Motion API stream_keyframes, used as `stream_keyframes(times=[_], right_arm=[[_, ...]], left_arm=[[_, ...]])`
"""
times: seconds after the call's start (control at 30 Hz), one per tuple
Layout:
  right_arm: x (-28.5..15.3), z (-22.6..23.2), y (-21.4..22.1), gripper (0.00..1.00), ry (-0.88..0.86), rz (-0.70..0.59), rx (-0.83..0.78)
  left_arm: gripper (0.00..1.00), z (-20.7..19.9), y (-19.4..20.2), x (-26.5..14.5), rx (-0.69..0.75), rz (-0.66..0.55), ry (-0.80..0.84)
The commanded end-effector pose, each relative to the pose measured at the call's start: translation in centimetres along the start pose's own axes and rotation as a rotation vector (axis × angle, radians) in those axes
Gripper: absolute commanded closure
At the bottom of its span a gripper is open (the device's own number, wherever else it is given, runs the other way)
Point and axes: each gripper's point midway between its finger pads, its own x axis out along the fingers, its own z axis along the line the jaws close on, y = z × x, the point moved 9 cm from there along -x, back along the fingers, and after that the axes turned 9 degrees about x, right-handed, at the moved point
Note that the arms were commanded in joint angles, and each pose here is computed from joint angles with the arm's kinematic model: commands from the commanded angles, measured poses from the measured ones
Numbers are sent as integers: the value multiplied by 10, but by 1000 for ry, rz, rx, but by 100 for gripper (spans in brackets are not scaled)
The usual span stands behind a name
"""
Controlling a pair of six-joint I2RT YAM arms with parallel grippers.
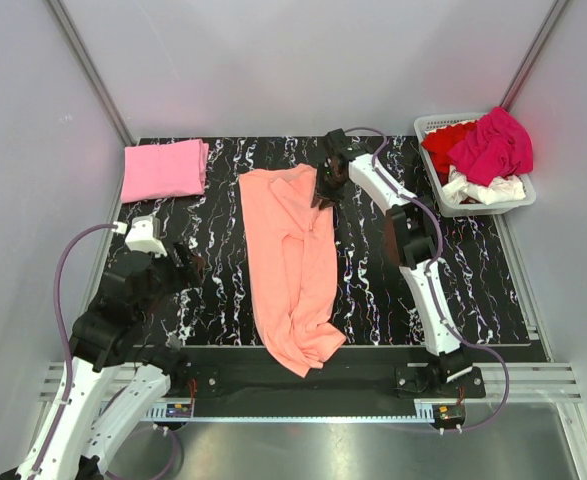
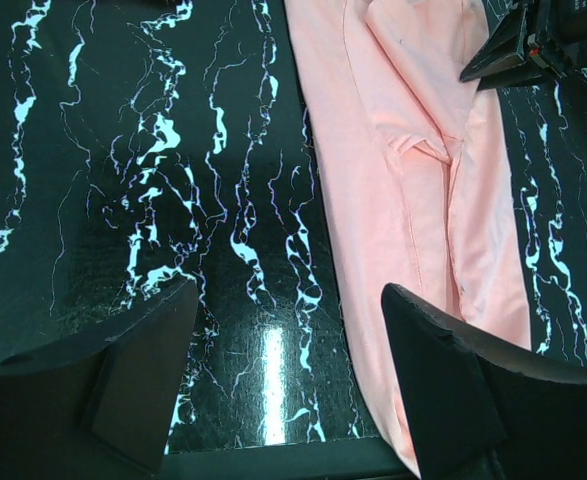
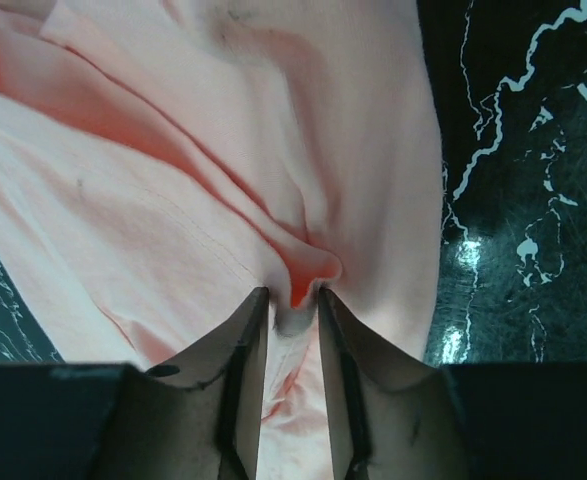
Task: Fold and stack the t-shirts
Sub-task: Fold the tshirt
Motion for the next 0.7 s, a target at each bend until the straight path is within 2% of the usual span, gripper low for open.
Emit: stream_keyframes(times=[0.0, 0.03, 0.1, 0.13, 0.2, 0.47, 0.67], right_arm=[[-4, 12, -5, 67, -56, -17, -16], [-4, 12, -5, 77, -57, -13, -18], [-6, 14, -6, 86, -68, -11, -20], [-7, 15, -6, 93, -76, -9, -23], [-14, 21, -5, 99, -112, -2, -41], [-37, 57, 20, 100, -160, -32, -299], [-31, 88, 70, 100, -136, -8, -588]], left_arm=[[20, 0, -7, 0, -20, -64, -14], [20, 0, -7, 0, -20, -61, -16], [20, 0, -7, 0, -18, -61, -14], [20, 1, -7, 0, -19, -65, -17], [20, 0, -7, 0, -19, -60, -16], [20, 1, -7, 0, -22, -62, -24], [20, 1, -7, 1, -25, -61, -25]])
